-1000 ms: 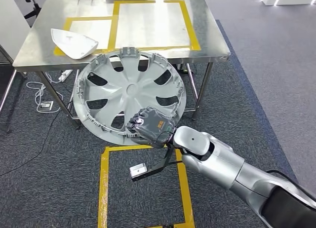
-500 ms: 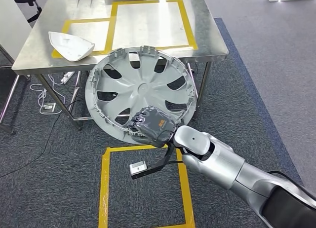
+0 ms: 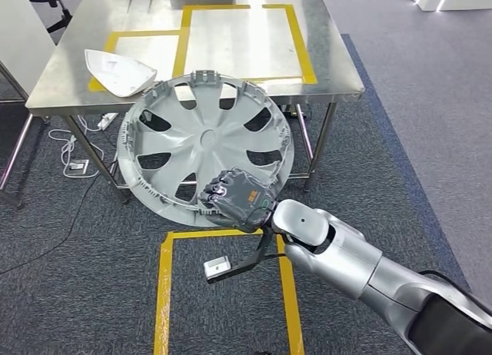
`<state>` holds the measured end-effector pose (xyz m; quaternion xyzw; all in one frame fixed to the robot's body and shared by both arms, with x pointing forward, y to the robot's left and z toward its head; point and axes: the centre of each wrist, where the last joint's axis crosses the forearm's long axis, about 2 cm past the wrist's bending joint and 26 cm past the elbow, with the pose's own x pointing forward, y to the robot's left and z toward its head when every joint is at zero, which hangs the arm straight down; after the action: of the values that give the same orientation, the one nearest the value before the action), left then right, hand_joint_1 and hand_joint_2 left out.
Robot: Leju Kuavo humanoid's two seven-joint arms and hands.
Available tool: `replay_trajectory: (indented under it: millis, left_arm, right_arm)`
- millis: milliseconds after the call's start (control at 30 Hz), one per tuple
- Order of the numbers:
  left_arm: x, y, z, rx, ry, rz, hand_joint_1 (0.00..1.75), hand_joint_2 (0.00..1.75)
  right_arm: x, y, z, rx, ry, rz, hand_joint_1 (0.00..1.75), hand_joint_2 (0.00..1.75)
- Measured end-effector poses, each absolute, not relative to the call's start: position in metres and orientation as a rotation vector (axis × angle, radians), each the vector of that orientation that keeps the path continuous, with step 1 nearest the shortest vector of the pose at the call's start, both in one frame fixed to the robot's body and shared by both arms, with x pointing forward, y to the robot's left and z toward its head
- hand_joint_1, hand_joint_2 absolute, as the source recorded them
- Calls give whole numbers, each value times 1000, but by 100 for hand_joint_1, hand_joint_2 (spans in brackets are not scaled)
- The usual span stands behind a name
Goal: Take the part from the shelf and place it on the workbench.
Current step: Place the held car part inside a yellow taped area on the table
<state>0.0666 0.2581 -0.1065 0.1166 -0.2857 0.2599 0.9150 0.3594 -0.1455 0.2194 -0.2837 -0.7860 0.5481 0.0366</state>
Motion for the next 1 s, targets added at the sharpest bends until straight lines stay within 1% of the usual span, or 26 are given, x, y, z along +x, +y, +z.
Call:
replay_trajectory:
  millis: [800, 1000]
  left_arm:
    - [62, 259, -107, 238, -573, 519, 0, 175]
    - [59, 257, -108, 237, -566, 520, 0, 175]
  right_arm:
    - [359, -147, 220, -882, -2410, 1662, 175, 175]
    - [356, -148, 212, -864, -2393, 1663, 175, 175]
